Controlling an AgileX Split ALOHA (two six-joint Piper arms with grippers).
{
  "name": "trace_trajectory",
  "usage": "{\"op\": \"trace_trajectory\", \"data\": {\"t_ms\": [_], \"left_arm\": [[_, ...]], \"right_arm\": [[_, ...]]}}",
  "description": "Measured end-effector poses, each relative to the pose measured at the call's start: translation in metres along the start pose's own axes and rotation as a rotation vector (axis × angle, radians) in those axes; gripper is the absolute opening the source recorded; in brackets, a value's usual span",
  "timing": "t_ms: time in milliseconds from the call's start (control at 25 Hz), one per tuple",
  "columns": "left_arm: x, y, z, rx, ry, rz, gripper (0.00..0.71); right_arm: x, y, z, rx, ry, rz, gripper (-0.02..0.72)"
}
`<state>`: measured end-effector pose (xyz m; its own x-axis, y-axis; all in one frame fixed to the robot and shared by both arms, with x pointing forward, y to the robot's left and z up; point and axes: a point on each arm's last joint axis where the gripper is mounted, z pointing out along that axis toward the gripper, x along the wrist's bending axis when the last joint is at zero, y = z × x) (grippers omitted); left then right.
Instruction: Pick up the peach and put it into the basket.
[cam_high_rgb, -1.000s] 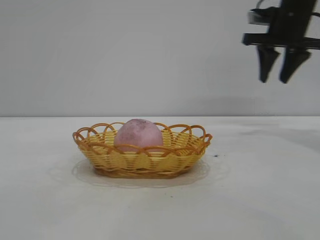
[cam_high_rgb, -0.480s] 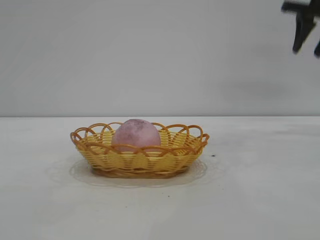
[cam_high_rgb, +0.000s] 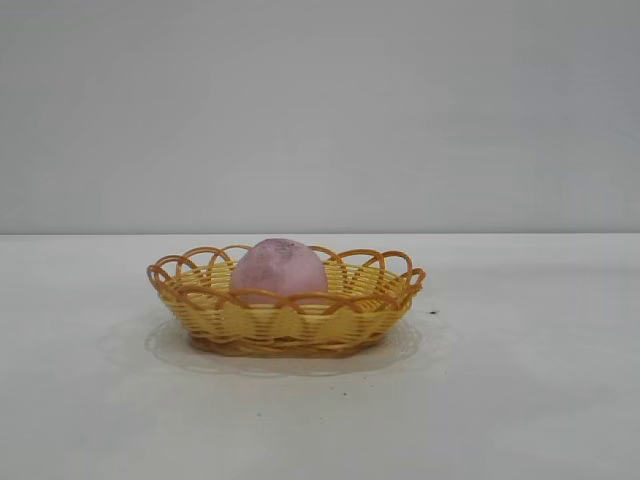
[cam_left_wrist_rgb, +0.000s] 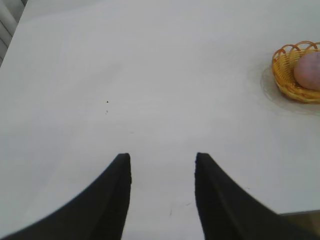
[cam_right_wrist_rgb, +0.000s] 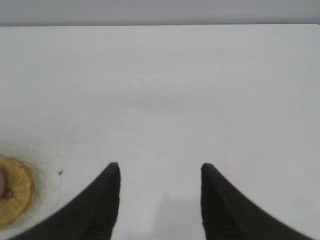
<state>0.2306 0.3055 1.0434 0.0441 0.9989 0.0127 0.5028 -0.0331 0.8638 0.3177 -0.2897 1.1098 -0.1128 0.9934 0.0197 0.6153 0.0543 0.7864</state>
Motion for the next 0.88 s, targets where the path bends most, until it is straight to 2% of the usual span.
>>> {"op": "trace_trajectory", "data": {"t_ms": [200,360,560,880], "left_arm": [[0.0,0.0,0.0,0.0,0.0,0.0,0.259],[0.0,0.0,0.0,0.0,0.0,0.0,0.259],[0.0,0.0,0.0,0.0,0.0,0.0,0.259],[0.0,0.0,0.0,0.0,0.0,0.0,0.259]], "right_arm": [[0.004,-0.063,-0.022,-0.065,-0.045,0.008,0.314],[0.006,-0.099,-0.023,-0.067,-0.055,0.008,0.314],[0.007,-0.107,-0.028,-0.119,-0.061,0.002,0.314],[0.007,-0.107,-0.028,-0.12,-0.06,0.016,0.314]]}}
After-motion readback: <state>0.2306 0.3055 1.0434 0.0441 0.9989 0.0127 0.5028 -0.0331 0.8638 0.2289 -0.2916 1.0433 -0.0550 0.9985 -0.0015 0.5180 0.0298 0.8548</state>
